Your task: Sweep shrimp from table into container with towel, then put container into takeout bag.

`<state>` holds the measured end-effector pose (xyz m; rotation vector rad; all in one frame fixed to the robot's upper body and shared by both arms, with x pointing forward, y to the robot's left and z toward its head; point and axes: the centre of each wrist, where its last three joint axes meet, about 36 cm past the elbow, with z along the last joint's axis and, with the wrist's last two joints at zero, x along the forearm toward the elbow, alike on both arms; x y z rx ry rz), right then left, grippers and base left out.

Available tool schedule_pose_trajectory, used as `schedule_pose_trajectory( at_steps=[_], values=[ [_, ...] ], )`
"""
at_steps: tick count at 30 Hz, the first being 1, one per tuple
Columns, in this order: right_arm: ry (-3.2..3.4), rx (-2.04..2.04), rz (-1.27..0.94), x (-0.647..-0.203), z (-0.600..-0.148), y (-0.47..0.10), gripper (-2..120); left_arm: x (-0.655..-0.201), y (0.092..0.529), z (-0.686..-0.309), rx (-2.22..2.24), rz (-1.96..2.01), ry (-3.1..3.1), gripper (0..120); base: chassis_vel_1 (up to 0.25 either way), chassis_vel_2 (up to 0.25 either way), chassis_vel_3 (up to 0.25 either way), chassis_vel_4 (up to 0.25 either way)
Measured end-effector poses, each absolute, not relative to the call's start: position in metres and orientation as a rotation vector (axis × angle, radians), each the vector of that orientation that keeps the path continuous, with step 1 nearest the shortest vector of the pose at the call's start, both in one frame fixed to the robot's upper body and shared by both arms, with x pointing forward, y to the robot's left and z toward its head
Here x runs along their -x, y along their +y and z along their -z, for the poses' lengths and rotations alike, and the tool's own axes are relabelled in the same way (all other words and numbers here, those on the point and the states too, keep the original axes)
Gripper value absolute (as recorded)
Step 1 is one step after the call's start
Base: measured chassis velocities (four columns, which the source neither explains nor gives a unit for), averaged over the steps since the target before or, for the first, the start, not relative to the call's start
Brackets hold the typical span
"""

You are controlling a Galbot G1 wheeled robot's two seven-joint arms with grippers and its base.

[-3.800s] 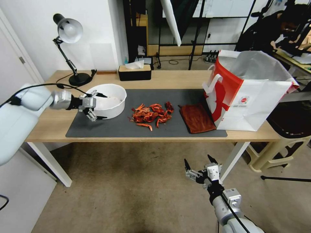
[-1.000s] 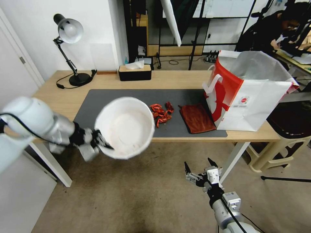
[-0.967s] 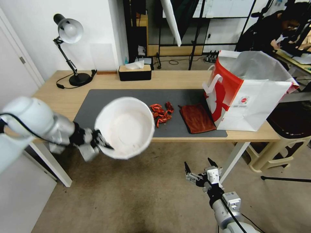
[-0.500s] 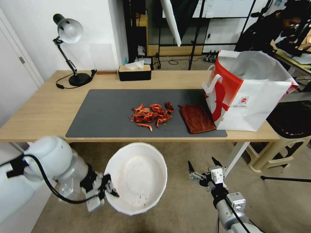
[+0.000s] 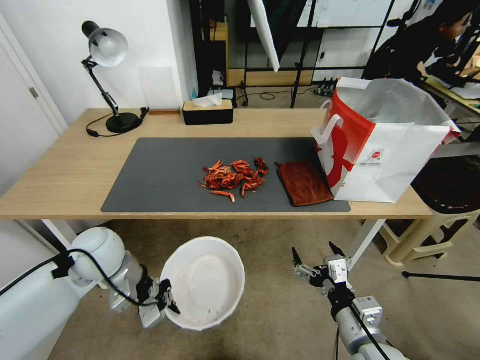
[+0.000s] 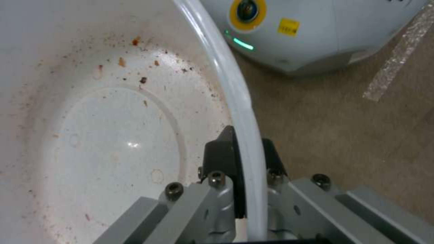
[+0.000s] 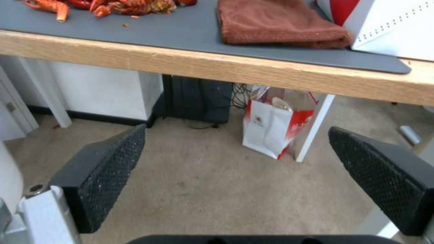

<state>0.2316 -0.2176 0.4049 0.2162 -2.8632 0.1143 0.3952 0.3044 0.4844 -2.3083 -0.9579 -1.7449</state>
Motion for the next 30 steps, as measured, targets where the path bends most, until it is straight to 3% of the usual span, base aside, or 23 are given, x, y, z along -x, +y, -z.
schedule_pose_trajectory(
  at_steps=[4,11,30],
  values=[
    [-2.863,-0.216,-0.114,-0.232,-0.405,-0.218,100,-0.396,0.305,-0.484,2.308,1.743,-0.959,0,0.000,0.000,0.000,0.000],
    [-2.863,-0.202,-0.115,-0.231,-0.406,-0.221,100,-0.447,0.315,-0.438,2.228,1.696,-1.016,0,0.000,0.000,0.000,0.000],
    [-2.916,-0.201,-0.080,-0.238,-0.427,-0.228,100,-0.513,0.273,-0.462,2.188,1.849,-0.980,0,0.000,0.000,0.000,0.000]
  ],
)
